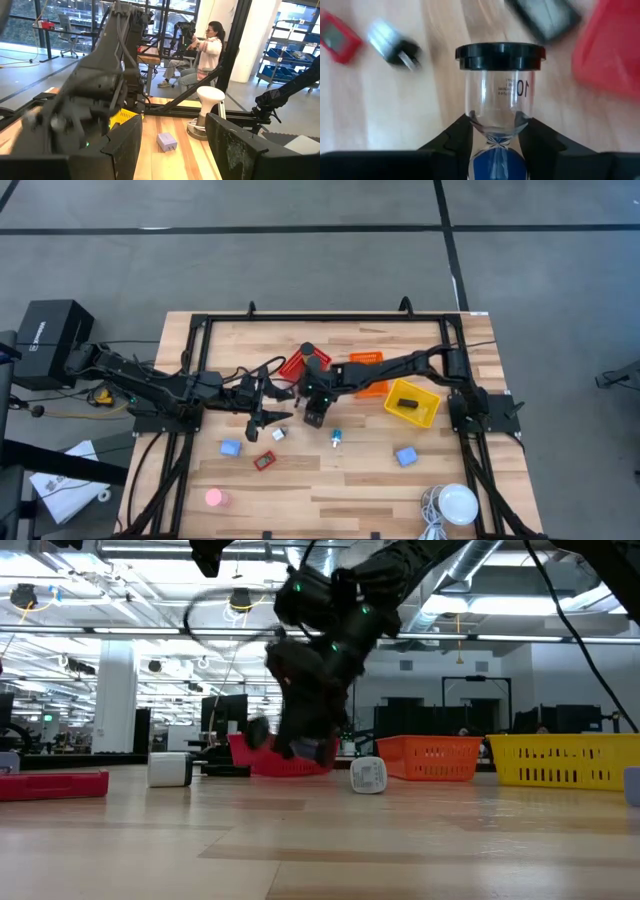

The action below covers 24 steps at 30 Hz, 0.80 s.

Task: Pick & Place Office items
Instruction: Put the blue hourglass into the red bin

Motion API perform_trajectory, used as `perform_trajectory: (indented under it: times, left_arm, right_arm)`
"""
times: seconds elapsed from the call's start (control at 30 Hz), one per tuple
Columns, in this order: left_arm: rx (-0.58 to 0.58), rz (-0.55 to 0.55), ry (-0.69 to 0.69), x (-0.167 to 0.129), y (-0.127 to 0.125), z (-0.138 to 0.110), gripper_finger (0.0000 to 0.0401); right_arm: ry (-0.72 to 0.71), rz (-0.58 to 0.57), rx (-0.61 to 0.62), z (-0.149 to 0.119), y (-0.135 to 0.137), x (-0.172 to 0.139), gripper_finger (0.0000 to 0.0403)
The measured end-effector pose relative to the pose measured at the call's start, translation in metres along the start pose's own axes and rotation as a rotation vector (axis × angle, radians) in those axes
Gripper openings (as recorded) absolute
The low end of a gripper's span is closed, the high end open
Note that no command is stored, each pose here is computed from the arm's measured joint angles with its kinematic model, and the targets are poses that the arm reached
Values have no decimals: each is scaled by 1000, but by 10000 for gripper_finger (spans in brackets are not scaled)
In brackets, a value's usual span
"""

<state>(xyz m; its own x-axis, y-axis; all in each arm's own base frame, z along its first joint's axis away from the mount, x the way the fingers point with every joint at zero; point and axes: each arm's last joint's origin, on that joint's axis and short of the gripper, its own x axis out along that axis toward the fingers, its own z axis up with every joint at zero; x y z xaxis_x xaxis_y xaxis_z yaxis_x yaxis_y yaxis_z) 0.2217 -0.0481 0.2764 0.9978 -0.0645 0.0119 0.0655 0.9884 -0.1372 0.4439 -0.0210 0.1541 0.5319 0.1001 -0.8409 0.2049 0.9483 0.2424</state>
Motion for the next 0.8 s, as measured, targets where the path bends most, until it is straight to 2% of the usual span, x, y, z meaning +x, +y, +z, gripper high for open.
perform_trajectory:
  times: [0.13,0.3,0.53,0.8]
  left_arm:
    - [0,0,0,0,0,0,214]
    - [0,-1,0,0,0,0,214]
    - [0,-2,-2,0,0,0,214]
    - [2,3,5,0,1,-3,214]
  right_arm:
    - [-7,-1,-29,12,2,-12,122]
    - [-50,-8,-99,30,8,-29,145]
    - [-129,-56,-116,48,1,-44,117]
    - [-227,-220,-90,59,-16,-48,135]
